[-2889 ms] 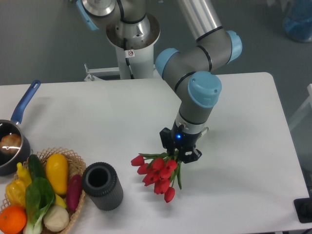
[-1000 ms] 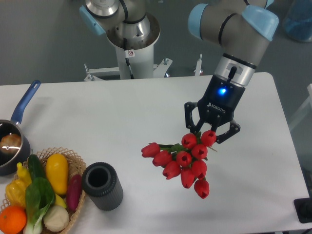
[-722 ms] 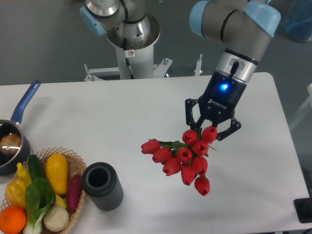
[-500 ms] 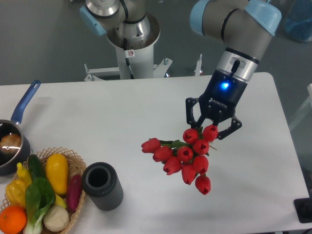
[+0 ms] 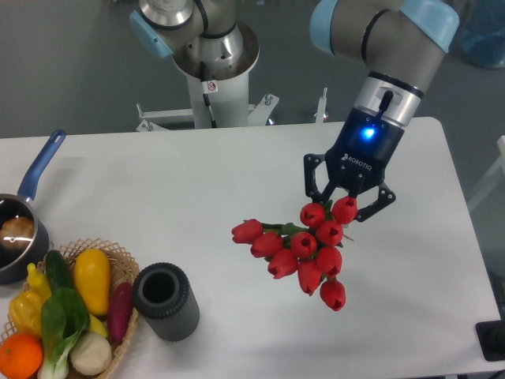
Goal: Pick up the flowers from the table
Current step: 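Raise the held tulips higher, blooms hanging below the gripper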
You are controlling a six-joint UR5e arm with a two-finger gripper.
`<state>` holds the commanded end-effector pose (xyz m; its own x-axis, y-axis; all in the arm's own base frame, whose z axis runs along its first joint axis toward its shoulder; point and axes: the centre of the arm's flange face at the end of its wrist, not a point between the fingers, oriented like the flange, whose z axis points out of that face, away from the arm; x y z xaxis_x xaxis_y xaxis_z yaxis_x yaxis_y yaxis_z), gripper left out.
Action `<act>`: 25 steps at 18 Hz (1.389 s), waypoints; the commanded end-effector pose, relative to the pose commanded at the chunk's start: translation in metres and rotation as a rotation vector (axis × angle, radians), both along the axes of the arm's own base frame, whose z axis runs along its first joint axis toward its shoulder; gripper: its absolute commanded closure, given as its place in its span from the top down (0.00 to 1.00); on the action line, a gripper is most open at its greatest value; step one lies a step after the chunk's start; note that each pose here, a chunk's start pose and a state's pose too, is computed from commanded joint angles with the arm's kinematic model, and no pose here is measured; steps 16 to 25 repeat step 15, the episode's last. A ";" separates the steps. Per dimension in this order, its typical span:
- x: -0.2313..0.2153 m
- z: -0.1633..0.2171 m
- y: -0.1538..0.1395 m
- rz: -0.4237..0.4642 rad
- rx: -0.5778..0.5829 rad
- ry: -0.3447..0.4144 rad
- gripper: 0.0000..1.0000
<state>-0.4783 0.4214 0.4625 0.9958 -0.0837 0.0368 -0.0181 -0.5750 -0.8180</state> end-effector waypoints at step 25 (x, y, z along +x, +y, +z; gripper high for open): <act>-0.003 0.004 -0.007 0.017 0.003 0.000 0.33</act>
